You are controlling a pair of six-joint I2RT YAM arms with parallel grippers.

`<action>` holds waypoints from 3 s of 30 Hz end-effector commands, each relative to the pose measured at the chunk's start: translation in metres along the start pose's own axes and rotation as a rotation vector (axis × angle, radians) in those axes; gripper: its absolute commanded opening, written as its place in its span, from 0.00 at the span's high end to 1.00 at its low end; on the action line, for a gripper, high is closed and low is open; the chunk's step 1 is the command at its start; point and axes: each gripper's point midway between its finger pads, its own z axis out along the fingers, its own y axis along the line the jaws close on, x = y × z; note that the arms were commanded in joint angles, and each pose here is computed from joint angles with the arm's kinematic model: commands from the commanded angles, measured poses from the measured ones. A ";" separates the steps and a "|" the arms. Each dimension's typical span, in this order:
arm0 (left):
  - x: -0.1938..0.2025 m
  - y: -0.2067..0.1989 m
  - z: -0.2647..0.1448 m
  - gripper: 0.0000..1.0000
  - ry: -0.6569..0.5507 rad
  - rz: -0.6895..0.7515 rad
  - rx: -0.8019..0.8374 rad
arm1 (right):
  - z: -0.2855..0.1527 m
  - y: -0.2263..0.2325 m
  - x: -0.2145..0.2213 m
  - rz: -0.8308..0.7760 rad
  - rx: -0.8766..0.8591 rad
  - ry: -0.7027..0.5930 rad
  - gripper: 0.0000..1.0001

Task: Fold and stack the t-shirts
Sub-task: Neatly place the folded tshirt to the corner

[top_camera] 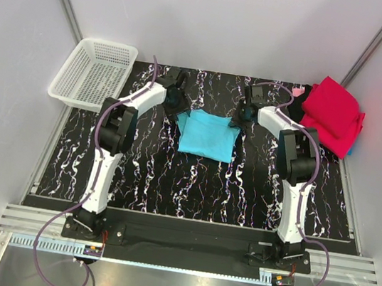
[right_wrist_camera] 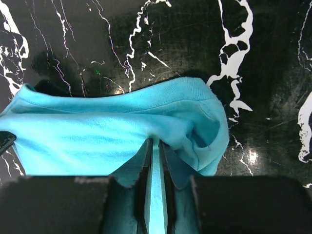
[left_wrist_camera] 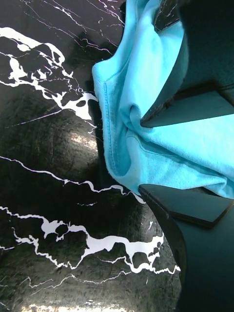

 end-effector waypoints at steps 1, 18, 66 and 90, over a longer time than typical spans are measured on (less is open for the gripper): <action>-0.002 0.013 -0.007 0.44 0.001 0.009 -0.052 | -0.016 -0.020 -0.013 0.006 0.097 -0.034 0.83; 0.057 -0.030 -0.119 0.45 0.005 0.169 0.206 | -0.108 0.037 -0.004 -0.054 -0.204 -0.045 0.78; 0.148 0.107 -0.054 0.45 0.129 0.242 -0.393 | -0.081 -0.071 0.192 -0.016 0.166 0.295 0.79; 0.123 0.078 -0.094 0.44 0.061 0.314 -0.292 | -0.114 -0.059 0.165 -0.035 0.156 0.205 0.72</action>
